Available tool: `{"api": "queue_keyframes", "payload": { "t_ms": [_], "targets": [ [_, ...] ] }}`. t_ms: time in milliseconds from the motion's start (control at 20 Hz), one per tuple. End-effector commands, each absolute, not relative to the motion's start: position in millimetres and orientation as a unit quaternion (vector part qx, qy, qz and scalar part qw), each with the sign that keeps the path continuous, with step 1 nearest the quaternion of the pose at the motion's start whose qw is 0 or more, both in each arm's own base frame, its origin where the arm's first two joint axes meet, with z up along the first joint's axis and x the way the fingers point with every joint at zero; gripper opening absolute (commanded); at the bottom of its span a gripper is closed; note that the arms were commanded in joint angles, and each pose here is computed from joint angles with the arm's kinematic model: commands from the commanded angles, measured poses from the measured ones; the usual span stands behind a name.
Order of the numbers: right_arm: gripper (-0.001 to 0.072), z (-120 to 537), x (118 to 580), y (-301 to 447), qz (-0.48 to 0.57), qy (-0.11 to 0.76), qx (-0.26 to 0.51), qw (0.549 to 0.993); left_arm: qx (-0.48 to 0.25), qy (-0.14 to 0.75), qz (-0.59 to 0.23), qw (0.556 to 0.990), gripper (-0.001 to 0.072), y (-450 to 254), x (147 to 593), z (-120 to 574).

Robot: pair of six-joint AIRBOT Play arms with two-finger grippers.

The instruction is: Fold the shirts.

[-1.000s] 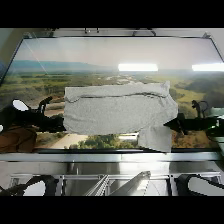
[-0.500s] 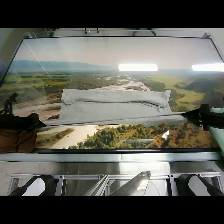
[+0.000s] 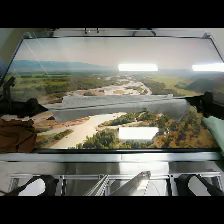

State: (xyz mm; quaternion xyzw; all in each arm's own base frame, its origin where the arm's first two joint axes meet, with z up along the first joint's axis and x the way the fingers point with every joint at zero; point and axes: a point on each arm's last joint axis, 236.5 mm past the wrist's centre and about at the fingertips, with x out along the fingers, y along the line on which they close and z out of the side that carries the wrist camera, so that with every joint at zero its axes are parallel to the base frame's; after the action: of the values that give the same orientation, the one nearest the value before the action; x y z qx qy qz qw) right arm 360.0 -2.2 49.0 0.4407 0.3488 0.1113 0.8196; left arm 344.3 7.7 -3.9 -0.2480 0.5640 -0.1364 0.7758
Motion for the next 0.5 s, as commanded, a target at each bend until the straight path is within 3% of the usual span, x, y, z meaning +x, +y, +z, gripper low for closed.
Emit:
{"api": "queue_keyframes", "payload": {
  "t_ms": [0,200,450],
  "targets": [
    [0.0020,10,397,1,0.098,0.341,0.437,0.826,-0.216,0.575,-0.187,0.767,0.0020,-16,395,-10],
    [0.0020,-41,419,10,0.096,0.371,0.399,0.833,-0.178,0.603,-0.215,0.747,0.0015,-35,450,-33],
    [0.0021,-51,442,15,0.127,0.374,0.347,0.851,-0.115,0.659,-0.210,0.713,0.0016,-37,469,-67]
  ]
}}
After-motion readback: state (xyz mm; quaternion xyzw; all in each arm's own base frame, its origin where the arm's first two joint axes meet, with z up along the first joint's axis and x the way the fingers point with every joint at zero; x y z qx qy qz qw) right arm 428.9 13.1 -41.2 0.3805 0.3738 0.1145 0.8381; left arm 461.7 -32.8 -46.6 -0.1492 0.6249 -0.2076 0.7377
